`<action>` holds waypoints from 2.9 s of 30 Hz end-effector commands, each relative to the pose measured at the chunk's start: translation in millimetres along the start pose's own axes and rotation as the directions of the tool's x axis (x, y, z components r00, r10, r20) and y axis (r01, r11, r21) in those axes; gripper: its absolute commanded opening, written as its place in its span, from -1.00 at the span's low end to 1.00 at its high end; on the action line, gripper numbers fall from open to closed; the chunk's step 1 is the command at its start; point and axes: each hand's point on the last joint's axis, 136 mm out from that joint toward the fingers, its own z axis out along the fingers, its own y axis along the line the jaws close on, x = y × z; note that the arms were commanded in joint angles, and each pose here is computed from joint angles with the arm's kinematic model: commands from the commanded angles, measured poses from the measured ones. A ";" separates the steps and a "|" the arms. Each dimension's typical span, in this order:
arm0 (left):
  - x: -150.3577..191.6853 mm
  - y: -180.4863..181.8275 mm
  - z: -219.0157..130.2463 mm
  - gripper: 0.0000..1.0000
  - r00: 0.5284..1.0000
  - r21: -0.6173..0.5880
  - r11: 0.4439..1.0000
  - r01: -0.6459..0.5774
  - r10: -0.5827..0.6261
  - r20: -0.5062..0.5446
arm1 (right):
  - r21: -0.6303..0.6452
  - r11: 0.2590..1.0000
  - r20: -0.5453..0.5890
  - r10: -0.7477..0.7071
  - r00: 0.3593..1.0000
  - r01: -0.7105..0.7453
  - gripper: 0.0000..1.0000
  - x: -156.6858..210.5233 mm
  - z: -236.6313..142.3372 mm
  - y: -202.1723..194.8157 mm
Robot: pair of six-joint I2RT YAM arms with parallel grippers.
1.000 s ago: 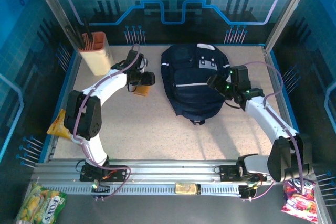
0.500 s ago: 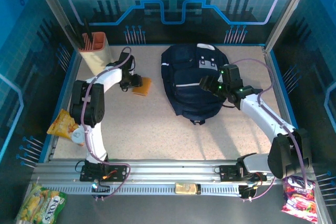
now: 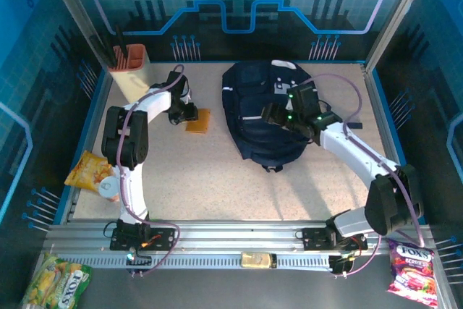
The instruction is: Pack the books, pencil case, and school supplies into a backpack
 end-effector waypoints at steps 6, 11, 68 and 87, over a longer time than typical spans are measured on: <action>85.3 3.2 -9.2 -0.29 0.984 -0.060 0.996 0.071 -0.080 -0.160 | -0.082 0.983 -0.159 -0.173 0.972 0.162 0.28 48.3 53.7 77.2; 124.0 -1.9 -18.2 -0.29 0.974 -0.033 0.990 0.137 -0.140 -0.176 | -0.138 0.969 -0.280 -0.235 0.931 0.203 0.21 94.2 92.2 115.4; 60.2 -51.9 -127.1 0.17 0.972 0.224 0.971 0.088 -0.133 0.192 | -0.281 0.933 -0.111 -0.265 0.958 0.225 -0.93 55.5 58.8 128.5; 75.7 -266.8 -121.5 0.61 0.556 0.080 0.568 -0.819 0.749 0.360 | 0.103 0.991 0.360 0.040 0.932 -0.082 -0.94 -40.5 -109.8 -66.4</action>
